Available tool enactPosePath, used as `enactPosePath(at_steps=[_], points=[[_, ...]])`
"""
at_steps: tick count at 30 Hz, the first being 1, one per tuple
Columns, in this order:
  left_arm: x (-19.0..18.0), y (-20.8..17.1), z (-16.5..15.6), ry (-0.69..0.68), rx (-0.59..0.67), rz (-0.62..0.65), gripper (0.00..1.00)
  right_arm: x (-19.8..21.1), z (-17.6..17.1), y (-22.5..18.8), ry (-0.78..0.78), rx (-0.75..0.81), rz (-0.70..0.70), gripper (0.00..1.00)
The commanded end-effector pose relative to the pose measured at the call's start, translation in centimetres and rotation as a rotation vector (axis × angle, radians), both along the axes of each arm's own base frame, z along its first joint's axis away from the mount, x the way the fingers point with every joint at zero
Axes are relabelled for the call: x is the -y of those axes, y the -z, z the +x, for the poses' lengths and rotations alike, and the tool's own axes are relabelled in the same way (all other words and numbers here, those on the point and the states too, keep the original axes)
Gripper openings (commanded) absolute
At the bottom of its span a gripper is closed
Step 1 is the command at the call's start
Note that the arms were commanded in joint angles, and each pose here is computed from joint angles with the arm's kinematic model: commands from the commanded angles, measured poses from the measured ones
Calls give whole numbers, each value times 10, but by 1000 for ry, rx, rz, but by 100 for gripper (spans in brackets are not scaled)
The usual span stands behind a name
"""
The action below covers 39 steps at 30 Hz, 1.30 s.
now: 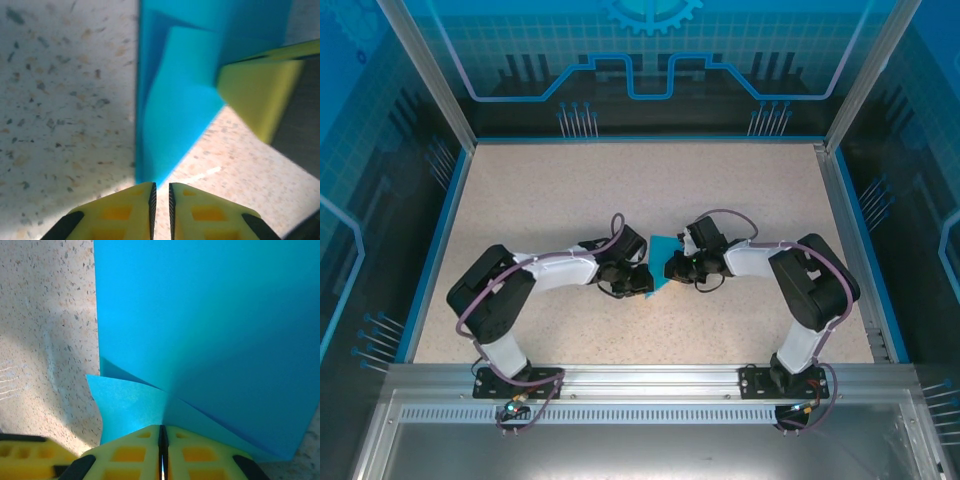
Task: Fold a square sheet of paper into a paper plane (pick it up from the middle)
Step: Third fold the triangle at the center of the table.
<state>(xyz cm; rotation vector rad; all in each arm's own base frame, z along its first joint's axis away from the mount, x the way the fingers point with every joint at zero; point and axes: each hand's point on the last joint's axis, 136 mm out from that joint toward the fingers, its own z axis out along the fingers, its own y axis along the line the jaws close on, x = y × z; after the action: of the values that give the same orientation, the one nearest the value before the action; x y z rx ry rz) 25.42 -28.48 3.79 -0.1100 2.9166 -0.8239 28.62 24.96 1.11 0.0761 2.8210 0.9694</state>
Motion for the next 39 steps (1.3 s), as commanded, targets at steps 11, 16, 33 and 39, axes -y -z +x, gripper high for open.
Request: enactPosePath(at_steps=[11, 16, 33, 39], points=[[31, -29, 20, 53, 79, -170, 16, 25, -4, 25, 76, -88, -122, 10], [32, -9, 17, 44, 30, -158, 15, 23, -2, 24, 74, -90, -117, 10], [6, 42, -10, 44, -86, -35, 13, 26, -2, 29, 79, -113, -144, 10], [-9, 51, -26, 62, -126, 15, 13, 29, -3, 33, 87, -129, -165, 10]])
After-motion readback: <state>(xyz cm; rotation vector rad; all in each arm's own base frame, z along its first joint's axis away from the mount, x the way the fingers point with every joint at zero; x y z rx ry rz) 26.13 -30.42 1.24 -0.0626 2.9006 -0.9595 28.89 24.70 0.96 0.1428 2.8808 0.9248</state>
